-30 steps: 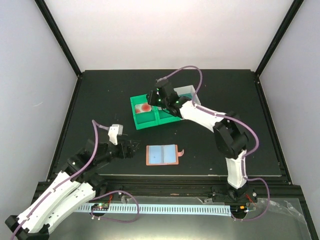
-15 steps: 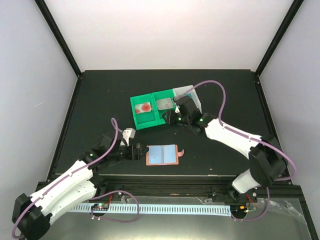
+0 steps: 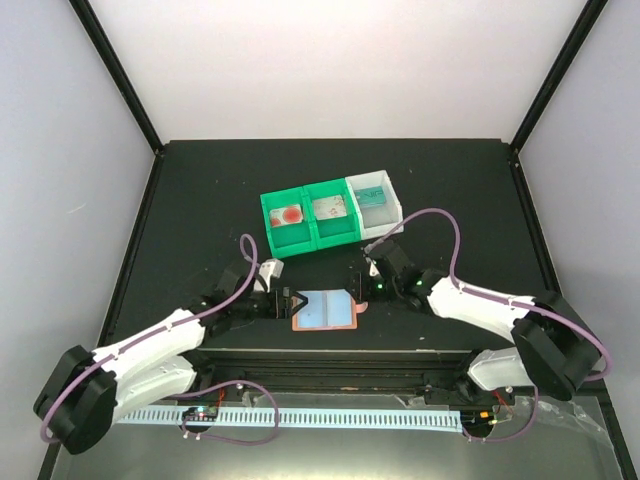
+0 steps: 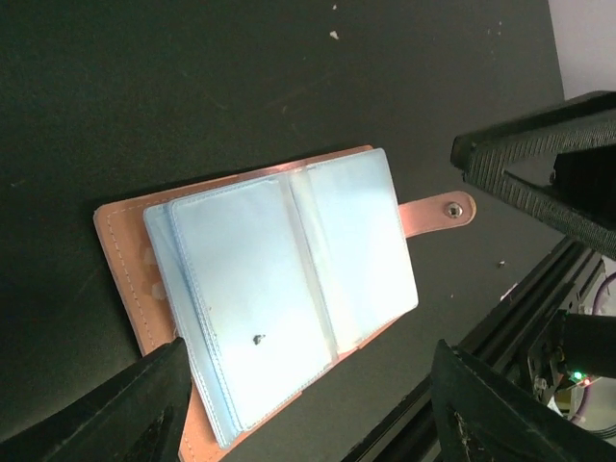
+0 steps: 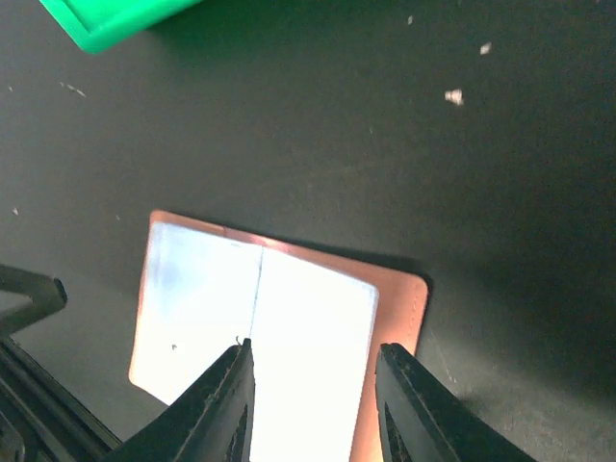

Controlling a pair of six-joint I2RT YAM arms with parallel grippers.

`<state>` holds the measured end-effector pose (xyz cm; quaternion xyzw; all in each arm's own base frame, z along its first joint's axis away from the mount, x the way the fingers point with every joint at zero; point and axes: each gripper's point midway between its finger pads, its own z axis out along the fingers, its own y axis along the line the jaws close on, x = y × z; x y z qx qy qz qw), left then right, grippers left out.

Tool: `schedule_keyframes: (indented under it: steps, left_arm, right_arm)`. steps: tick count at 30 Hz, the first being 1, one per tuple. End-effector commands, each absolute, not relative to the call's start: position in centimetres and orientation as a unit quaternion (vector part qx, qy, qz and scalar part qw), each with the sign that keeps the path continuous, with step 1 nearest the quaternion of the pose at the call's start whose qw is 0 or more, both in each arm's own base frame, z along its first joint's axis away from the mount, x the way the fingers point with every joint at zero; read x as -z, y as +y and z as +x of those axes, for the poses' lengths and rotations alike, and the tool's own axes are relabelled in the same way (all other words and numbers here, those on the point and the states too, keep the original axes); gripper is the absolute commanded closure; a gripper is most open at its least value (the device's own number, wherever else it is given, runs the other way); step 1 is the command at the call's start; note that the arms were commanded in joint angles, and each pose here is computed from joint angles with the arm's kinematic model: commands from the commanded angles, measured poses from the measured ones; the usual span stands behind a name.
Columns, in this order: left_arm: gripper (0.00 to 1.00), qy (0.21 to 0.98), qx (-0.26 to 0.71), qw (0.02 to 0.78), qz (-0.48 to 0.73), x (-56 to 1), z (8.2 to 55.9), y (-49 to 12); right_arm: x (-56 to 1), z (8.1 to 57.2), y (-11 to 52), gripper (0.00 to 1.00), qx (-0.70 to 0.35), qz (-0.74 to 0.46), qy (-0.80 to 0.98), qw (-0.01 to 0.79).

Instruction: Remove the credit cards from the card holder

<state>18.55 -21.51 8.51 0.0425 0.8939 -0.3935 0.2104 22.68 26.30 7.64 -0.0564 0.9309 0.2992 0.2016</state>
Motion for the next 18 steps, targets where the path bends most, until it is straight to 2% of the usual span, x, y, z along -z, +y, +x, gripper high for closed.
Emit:
schedule_keyframes:
  steps: [1,18]
  left_arm:
    - [0.31,0.882,0.418,0.211,0.049,-8.6,19.1,-22.7]
    - [0.32,0.902,0.387,0.187,0.045,-5.2,19.3,-22.5]
  right_arm:
    - [-7.7,22.2,27.4,0.65,-0.327,-0.059,0.921,0.202]
    - [-2.7,19.7,27.6,0.65,-0.302,-0.066,0.937,0.161]
